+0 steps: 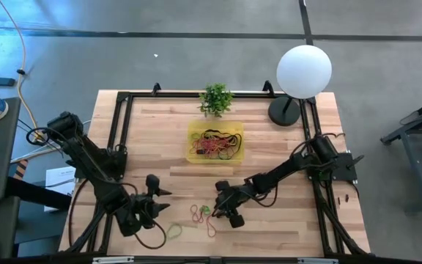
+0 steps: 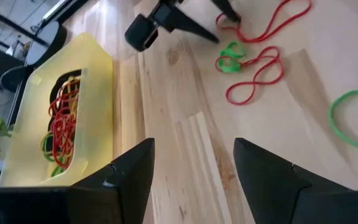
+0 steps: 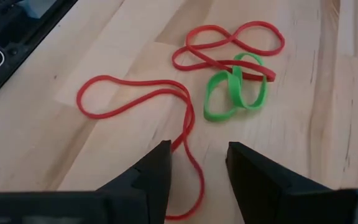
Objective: Pick and place rubber bands into bin
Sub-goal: Put the red rubber band into the yellow bin
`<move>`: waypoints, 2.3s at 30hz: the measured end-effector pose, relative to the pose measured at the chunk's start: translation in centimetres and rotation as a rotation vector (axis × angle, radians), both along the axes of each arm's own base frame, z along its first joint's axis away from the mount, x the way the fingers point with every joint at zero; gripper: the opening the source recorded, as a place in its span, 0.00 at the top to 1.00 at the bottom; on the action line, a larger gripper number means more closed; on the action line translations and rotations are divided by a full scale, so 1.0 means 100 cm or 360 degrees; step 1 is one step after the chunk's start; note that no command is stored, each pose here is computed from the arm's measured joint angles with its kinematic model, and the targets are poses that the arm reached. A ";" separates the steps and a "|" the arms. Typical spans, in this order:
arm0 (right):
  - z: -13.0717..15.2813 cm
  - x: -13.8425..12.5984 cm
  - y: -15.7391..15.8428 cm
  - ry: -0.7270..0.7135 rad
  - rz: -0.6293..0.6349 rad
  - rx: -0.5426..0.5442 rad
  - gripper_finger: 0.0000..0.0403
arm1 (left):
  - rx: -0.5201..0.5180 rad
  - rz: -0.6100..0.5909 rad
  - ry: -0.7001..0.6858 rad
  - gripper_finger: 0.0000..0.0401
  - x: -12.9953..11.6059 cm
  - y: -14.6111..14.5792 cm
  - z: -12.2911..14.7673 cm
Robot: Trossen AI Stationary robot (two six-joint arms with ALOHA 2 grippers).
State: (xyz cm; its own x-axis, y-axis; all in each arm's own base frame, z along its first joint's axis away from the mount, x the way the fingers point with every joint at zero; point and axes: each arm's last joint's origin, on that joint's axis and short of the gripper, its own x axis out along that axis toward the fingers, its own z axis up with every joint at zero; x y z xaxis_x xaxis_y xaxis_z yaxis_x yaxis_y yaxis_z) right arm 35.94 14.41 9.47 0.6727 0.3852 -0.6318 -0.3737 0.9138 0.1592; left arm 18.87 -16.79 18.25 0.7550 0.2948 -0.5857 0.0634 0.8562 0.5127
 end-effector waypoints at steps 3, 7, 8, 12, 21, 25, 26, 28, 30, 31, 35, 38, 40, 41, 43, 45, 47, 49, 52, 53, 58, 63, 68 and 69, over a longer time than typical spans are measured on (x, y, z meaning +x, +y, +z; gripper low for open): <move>0.000 0.000 0.000 0.0002 -0.0001 -0.0003 0.67 | 0.0000 0.0015 0.0004 0.48 0.000 0.001 0.000; -0.001 0.000 -0.001 0.0013 0.0001 -0.0020 0.75 | 0.0017 0.0025 -0.0005 0.48 0.000 0.001 0.000; -0.001 0.000 -0.001 0.0014 0.0002 -0.0027 0.78 | 0.0019 0.0025 -0.0002 0.48 -0.001 0.002 0.000; -0.002 -0.001 -0.001 0.0007 0.0031 -0.0068 0.94 | 0.0025 0.0026 0.0001 0.48 -0.001 0.002 -0.001; -0.002 -0.001 -0.001 -0.0024 0.0036 -0.0133 0.99 | 0.0029 0.0027 0.0002 0.48 -0.001 0.002 -0.001; 0.002 -0.002 -0.002 -0.0033 0.0024 -0.0148 0.99 | 0.0036 0.0031 -0.0004 0.48 -0.001 0.002 0.000; 0.004 -0.003 -0.002 -0.0030 0.0030 -0.0164 0.99 | 0.0040 0.0033 -0.0006 0.48 -0.001 0.002 0.000; 0.010 -0.004 -0.003 -0.0033 0.0014 -0.0194 0.99 | 0.0043 0.0035 -0.0008 0.48 -0.001 0.002 0.000; 0.019 -0.006 -0.005 -0.0050 -0.0013 -0.0227 0.99 | 0.0045 0.0035 -0.0005 0.48 -0.001 0.002 -0.001; 0.024 -0.006 -0.005 -0.0067 -0.0020 -0.0247 1.00 | 0.0046 0.0035 -0.0006 0.48 -0.001 0.002 -0.001; 0.039 -0.010 -0.007 -0.0098 -0.0044 -0.0291 1.00 | 0.0050 0.0036 -0.0005 0.48 -0.001 0.003 -0.001; 0.051 -0.012 -0.007 -0.0153 -0.0062 -0.0345 1.00 | 0.0056 0.0039 -0.0006 0.48 -0.001 0.003 -0.001; 0.057 -0.014 -0.008 -0.0171 -0.0073 -0.0391 1.00 | 0.0056 0.0039 -0.0007 0.48 -0.001 0.003 -0.001; 0.061 -0.016 -0.008 -0.0175 -0.0083 -0.0409 1.00 | 0.0056 0.0039 -0.0007 0.48 -0.001 0.003 -0.001; 0.068 -0.018 -0.009 -0.0206 -0.0112 -0.0451 1.00 | 0.0056 0.0039 -0.0007 0.48 -0.001 0.003 -0.001; 0.075 -0.020 -0.010 -0.0236 -0.0129 -0.0504 1.00 | 0.0056 0.0039 -0.0008 0.48 -0.001 0.003 -0.001; 0.083 -0.022 -0.011 -0.0274 -0.0148 -0.0544 1.00 | 0.0056 0.0039 -0.0008 0.48 -0.001 0.003 -0.001; 0.090 -0.024 -0.012 -0.0314 -0.0169 -0.0587 1.00 | 0.0056 0.0039 -0.0008 0.48 -0.001 0.003 -0.001; 0.100 -0.026 -0.014 -0.0363 -0.0193 -0.0654 1.00 | 0.0056 0.0039 -0.0008 0.48 -0.001 0.003 -0.001; 0.103 -0.027 -0.014 -0.0385 -0.0198 -0.0674 1.00 | 0.0056 0.0039 -0.0008 0.48 -0.001 0.003 -0.001; 0.120 -0.031 -0.018 -0.0481 -0.0248 -0.0799 1.00 | 0.0056 0.0040 -0.0009 0.48 -0.001 0.003 -0.001; 0.137 -0.036 -0.025 -0.0564 -0.0301 -0.0929 1.00 | 0.0056 0.0040 -0.0009 0.48 -0.001 0.003 -0.001; 0.152 -0.039 -0.041 -0.0609 -0.0405 -0.1057 1.00 | 0.0059 0.0042 -0.0013 0.48 -0.001 0.003 0.000; 0.155 -0.039 -0.046 -0.0612 -0.0429 -0.1075 1.00 | 0.0060 0.0043 -0.0014 0.48 -0.001 0.003 0.000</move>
